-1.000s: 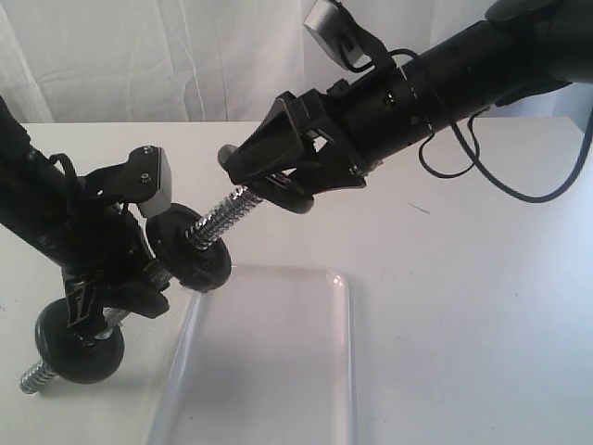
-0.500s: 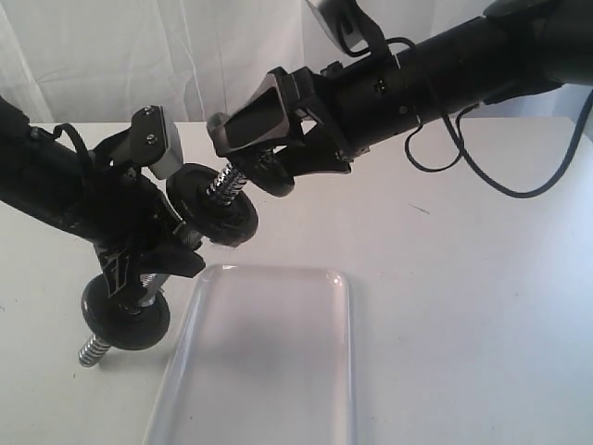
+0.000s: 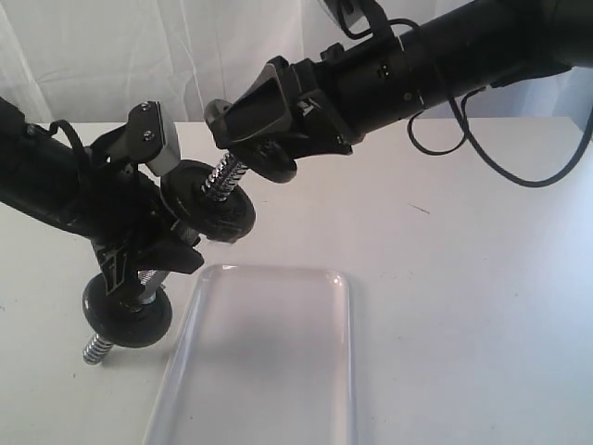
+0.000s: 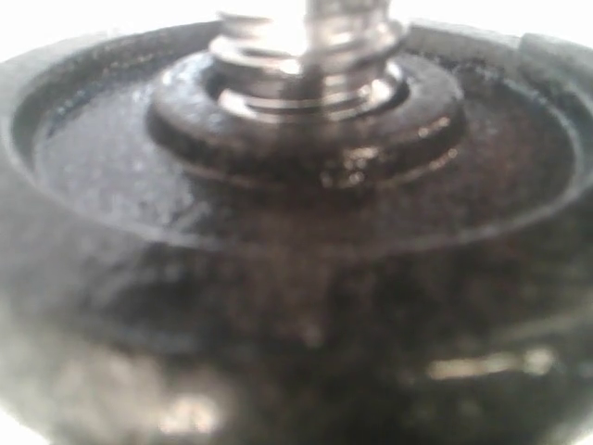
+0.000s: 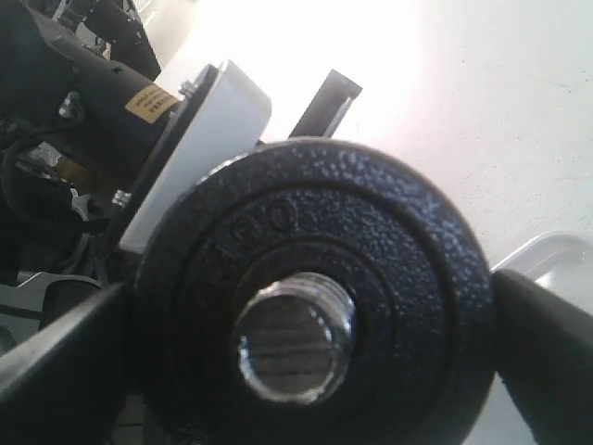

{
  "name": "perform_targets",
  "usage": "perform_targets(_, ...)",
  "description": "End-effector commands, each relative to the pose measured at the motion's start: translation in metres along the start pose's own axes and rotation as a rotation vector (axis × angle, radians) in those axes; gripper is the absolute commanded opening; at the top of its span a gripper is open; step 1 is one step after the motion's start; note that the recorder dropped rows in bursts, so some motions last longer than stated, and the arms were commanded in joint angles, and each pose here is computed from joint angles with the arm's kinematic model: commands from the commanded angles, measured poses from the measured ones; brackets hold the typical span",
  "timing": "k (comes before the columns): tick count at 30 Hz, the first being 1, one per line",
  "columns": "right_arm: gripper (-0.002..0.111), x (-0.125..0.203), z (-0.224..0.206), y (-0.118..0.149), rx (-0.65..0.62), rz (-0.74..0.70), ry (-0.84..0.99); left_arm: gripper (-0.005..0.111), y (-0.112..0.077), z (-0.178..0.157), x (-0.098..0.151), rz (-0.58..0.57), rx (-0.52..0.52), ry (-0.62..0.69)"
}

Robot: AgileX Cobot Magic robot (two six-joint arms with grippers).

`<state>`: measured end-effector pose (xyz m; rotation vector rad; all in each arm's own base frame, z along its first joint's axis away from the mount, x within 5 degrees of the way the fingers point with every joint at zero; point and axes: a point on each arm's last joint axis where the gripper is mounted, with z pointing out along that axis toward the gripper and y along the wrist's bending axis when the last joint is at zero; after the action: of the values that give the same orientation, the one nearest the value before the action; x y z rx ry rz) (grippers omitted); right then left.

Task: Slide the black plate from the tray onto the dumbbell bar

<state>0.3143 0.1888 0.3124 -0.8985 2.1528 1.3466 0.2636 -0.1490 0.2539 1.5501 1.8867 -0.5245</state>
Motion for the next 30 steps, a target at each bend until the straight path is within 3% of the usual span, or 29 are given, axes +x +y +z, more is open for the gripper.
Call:
perform_targets(1, 0.092, -0.006, -0.006, 0.011, -0.016, -0.031, -0.034, 0.0, -0.001, -0.024, -0.03, -0.088, -0.054, -0.195)
perform_targets(11, 0.092, -0.007, -0.006, 0.01, -0.012, 0.02, -0.038, 0.0, -0.001, -0.024, -0.03, -0.088, -0.054, -0.196)
perform_targets(16, 0.105, -0.007, -0.006, 0.009, -0.001, 0.053, -0.048, 0.0, -0.001, -0.024, -0.03, -0.088, -0.056, -0.196)
perform_targets(22, 0.105, -0.007, -0.006, 0.01, -0.004, 0.049, -0.045, 0.0, -0.001, -0.024, -0.03, -0.085, -0.058, -0.193)
perform_targets(30, 0.105, -0.011, -0.014, 0.018, 0.019, -0.001, -0.068, 0.0, 0.002, -0.023, -0.019, -0.091, -0.094, -0.071)
